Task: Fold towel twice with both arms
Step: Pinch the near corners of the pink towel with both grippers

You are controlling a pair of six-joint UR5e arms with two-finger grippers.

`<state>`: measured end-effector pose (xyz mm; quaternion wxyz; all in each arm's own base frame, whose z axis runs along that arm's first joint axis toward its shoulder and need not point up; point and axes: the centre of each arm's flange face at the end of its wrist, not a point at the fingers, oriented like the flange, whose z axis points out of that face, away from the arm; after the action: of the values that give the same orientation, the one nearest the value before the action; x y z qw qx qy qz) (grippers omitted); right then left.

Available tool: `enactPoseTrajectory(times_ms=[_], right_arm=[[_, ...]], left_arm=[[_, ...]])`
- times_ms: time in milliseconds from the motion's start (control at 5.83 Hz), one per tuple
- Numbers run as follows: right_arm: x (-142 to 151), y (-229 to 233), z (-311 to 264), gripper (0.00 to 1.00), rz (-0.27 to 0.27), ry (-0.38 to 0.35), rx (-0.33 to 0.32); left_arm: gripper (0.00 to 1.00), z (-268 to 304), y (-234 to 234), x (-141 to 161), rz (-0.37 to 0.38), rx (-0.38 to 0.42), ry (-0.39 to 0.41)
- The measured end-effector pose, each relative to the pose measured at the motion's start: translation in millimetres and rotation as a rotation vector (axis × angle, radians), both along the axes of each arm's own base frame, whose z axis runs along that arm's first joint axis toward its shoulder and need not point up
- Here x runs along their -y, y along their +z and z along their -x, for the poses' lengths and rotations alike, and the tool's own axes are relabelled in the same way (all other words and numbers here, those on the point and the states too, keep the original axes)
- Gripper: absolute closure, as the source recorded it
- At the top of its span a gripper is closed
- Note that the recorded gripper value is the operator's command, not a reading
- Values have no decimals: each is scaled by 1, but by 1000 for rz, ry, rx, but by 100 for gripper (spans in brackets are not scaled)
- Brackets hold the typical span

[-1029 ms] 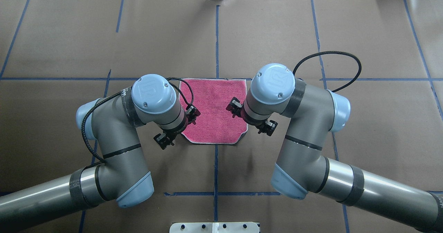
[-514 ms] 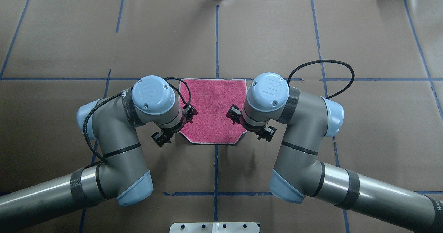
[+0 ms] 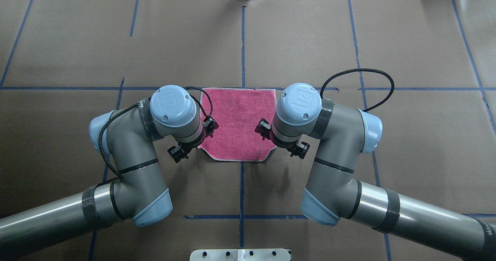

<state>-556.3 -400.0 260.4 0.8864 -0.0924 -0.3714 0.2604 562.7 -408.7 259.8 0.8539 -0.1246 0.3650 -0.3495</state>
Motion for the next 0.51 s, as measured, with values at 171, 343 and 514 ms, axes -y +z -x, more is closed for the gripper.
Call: enactPoseTrajectory(times_ms=[171, 343, 514], right_arm=[[0, -1, 0, 0, -3, 1, 7], [1, -2, 0, 0, -7, 3, 15], [1, -3, 0, 0, -8, 5, 18]], left_arm=[[0, 0, 1, 0, -2, 3, 5], [3, 0, 1, -1, -2, 4, 8], [21, -1, 1, -2, -2, 4, 9]])
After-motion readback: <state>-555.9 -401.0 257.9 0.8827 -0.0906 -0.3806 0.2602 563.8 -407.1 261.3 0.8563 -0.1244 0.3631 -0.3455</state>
